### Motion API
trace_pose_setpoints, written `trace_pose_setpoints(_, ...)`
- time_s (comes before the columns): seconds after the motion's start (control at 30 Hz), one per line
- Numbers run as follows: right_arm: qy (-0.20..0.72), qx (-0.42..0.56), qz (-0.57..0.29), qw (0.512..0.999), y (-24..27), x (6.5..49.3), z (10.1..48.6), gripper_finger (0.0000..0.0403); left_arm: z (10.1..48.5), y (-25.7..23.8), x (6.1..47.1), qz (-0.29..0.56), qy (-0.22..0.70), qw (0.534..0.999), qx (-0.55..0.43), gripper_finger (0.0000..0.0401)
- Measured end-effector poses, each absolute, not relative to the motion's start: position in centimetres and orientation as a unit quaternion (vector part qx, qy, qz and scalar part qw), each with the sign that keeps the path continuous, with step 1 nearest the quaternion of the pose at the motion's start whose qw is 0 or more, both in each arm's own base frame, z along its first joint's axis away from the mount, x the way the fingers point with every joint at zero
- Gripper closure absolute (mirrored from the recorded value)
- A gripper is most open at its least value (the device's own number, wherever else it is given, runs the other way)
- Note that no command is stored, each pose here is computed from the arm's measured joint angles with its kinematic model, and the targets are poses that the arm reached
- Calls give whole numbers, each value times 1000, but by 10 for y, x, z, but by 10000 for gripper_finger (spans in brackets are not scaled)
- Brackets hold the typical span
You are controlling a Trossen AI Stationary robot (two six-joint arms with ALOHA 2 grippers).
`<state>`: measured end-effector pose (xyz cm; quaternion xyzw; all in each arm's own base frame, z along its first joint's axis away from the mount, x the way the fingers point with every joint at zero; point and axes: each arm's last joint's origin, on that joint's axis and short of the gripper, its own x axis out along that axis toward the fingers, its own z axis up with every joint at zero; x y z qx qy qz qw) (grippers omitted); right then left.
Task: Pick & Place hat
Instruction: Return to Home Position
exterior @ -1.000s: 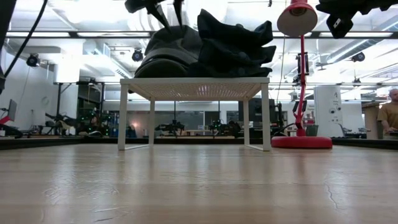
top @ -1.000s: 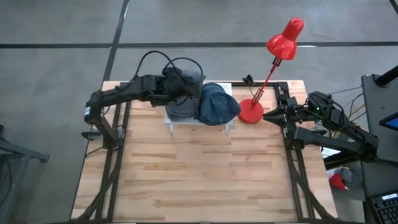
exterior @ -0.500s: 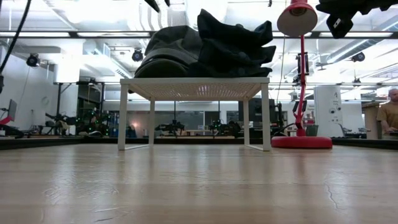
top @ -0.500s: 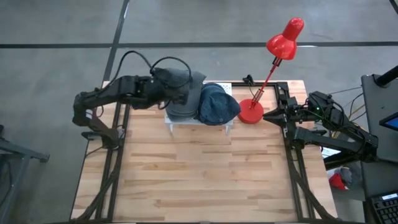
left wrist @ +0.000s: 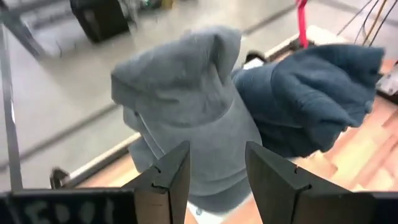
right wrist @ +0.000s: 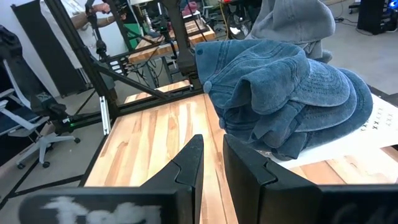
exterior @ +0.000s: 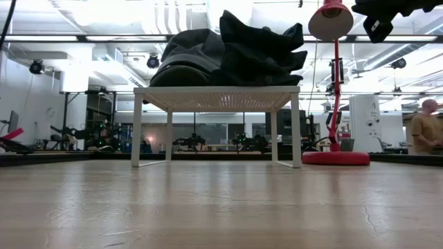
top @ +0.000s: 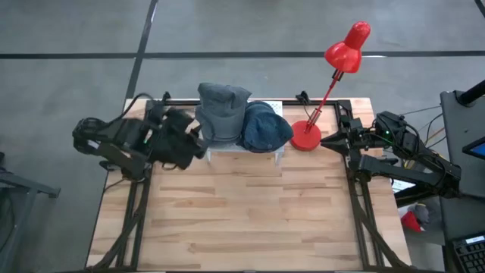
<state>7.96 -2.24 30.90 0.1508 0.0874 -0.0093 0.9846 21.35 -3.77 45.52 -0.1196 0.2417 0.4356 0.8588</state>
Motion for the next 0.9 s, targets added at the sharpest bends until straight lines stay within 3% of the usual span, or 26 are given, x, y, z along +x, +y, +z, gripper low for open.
trace_pose_setpoints(0.2, 87, 151, -9, 985, -22, 80, 309, 344, 441, -66, 194, 427, 181, 882, -79, 249)
trace_pose_setpoints(0.47, 88, 147, -9, 985, -22, 80, 309, 344, 386, -82, 183, 403, 148, 891, -147, 249)
trace_pose_setpoints(0.9, 88, 143, -9, 986, -22, 80, 309, 344, 286, -88, 197, 236, 90, 936, -246, 249)
